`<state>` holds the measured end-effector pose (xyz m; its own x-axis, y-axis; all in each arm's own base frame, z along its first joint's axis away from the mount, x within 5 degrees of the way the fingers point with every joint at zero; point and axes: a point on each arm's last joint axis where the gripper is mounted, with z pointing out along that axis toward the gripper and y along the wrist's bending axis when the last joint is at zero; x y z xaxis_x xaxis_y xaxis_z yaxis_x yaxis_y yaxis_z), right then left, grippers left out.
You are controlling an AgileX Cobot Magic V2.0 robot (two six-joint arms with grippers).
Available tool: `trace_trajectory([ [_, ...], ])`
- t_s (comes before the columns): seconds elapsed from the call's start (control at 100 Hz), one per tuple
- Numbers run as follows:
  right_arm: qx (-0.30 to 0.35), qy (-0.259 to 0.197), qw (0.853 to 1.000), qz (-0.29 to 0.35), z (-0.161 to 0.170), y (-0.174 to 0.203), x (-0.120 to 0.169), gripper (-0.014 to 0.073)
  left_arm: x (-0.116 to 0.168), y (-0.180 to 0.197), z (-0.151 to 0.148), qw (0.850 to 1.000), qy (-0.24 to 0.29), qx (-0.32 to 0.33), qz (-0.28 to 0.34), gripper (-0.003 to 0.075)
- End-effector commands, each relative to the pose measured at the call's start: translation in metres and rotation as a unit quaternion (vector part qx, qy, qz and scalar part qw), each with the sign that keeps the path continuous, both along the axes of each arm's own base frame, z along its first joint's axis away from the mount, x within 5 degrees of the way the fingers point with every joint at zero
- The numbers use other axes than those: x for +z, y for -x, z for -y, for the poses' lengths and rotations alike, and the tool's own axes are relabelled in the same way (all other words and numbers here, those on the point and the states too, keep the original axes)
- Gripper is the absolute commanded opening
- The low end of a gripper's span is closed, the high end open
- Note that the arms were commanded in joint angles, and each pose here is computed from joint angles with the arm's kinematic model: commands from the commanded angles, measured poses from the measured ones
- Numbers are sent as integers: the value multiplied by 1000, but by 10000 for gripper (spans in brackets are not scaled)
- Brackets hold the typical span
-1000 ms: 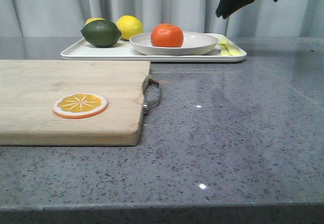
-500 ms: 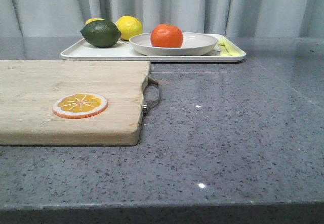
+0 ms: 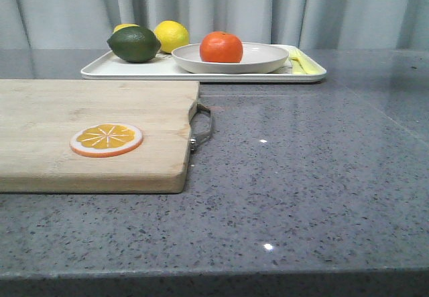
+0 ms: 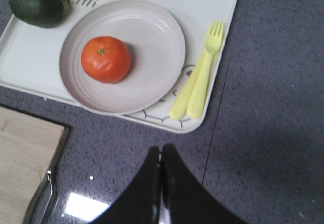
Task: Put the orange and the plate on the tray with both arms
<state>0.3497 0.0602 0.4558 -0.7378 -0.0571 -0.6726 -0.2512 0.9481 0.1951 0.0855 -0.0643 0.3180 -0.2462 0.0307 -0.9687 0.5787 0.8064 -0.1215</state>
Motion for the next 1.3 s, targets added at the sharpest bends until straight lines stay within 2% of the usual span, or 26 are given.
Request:
trace_trajectory([
  [0.0, -8, -4, 996, 85, 6, 40, 32, -66, 15, -1, 0, 999, 30, 4, 39, -19],
  [0.16, -18, -1, 990, 137, 12, 76, 27, -66, 15, -1, 0, 999, 30, 4, 39, -19],
  [0.37, -24, 10, 981, 192, 20, 124, 1, -68, 15, -1, 0, 999, 25, 5, 42, -19],
  [0.8, -57, 23, 956, 286, 35, 197, -80, -68, 18, 4, -5, 998, 33, 5, 57, -19],
  [1.05, -71, 28, 946, 314, 42, 233, -134, -68, 16, 14, -12, 996, 35, 6, 80, -19],
  [1.29, -86, 22, 928, 361, 47, 260, -166, -68, 8, 25, -20, 994, 47, 7, 94, -19],
])
